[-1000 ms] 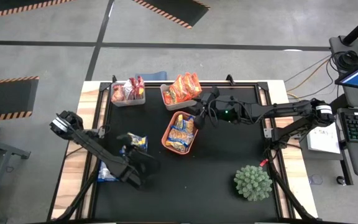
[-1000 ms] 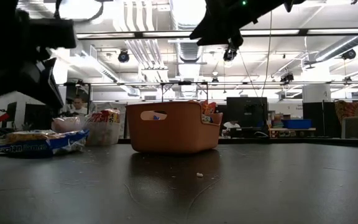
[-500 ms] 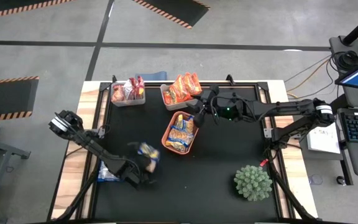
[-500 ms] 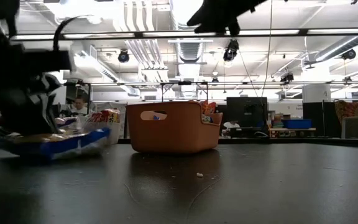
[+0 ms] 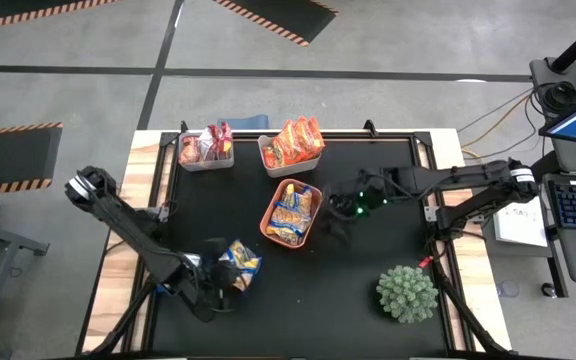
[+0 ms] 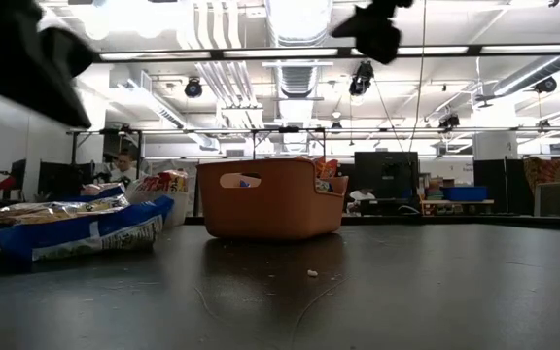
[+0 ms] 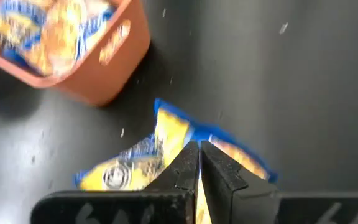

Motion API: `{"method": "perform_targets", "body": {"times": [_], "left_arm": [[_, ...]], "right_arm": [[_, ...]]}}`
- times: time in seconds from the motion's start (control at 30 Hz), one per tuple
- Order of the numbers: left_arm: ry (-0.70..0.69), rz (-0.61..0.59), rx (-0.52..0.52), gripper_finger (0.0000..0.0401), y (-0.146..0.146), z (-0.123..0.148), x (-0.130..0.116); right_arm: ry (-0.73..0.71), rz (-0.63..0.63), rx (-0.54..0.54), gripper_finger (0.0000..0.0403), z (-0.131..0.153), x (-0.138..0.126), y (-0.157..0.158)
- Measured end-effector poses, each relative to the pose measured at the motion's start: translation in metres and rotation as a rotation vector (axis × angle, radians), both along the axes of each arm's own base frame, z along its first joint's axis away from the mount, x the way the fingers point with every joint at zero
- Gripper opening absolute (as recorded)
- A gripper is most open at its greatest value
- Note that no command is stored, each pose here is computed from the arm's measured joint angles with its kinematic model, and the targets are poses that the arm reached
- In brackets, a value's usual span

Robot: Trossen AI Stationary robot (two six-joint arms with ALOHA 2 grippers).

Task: Sort Maruchan noodles
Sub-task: Put the blue bag into the orange bin

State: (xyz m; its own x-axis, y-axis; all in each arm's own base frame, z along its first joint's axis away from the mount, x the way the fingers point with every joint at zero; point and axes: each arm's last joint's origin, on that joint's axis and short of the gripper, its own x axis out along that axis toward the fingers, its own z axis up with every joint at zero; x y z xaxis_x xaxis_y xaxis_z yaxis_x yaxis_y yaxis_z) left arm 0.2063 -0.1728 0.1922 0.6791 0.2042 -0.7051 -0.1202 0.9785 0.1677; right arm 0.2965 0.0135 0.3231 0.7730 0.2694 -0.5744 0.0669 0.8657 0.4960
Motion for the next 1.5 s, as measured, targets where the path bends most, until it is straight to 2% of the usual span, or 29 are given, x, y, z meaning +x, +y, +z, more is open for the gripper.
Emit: {"method": "perform_targets", "body": {"times": [0.27,0.4,0.57,0.77,0.9,1.0,1.1,1.2,1.27,1.5], "left_arm": [[0.085,0.130,0.011,0.0000,0.017,-0.038,-0.022],[0.083,0.207,-0.006,0.0000,0.027,-0.053,-0.031],[-0.033,0.232,-0.104,0.0000,0.028,-0.065,-0.031],[-0.277,0.200,-0.197,0.0000,0.021,-0.061,-0.017],[-0.317,0.092,-0.129,0.0000,0.013,-0.050,-0.011],[-0.274,0.038,-0.073,0.0000,0.010,-0.041,-0.011],[-0.116,0.009,-0.068,0.0000,0.012,-0.043,-0.016],[0.017,0.029,-0.094,0.0000,0.014,-0.045,-0.022],[0.090,0.057,-0.072,0.0000,0.019,-0.051,-0.027],[0.056,0.094,-0.100,0.0000,0.022,-0.071,-0.028]], "right_arm": [[0.306,-0.072,0.176,0.0192,-0.042,-0.017,0.032],[0.392,-0.089,0.225,0.0192,-0.062,-0.025,0.050],[0.345,-0.103,0.211,0.0192,-0.069,-0.027,0.067],[0.239,-0.177,0.138,0.0192,-0.067,-0.021,0.070],[0.189,-0.166,0.135,0.0192,-0.076,-0.006,0.074],[0.166,-0.157,0.136,0.0192,-0.088,0.008,0.078],[0.177,-0.145,0.113,0.0192,-0.106,0.020,0.082],[0.201,-0.146,0.102,0.0192,-0.124,0.029,0.084],[0.215,-0.149,0.103,0.0192,-0.135,0.033,0.087],[0.209,-0.166,0.146,0.0192,-0.162,0.048,0.097]]}}
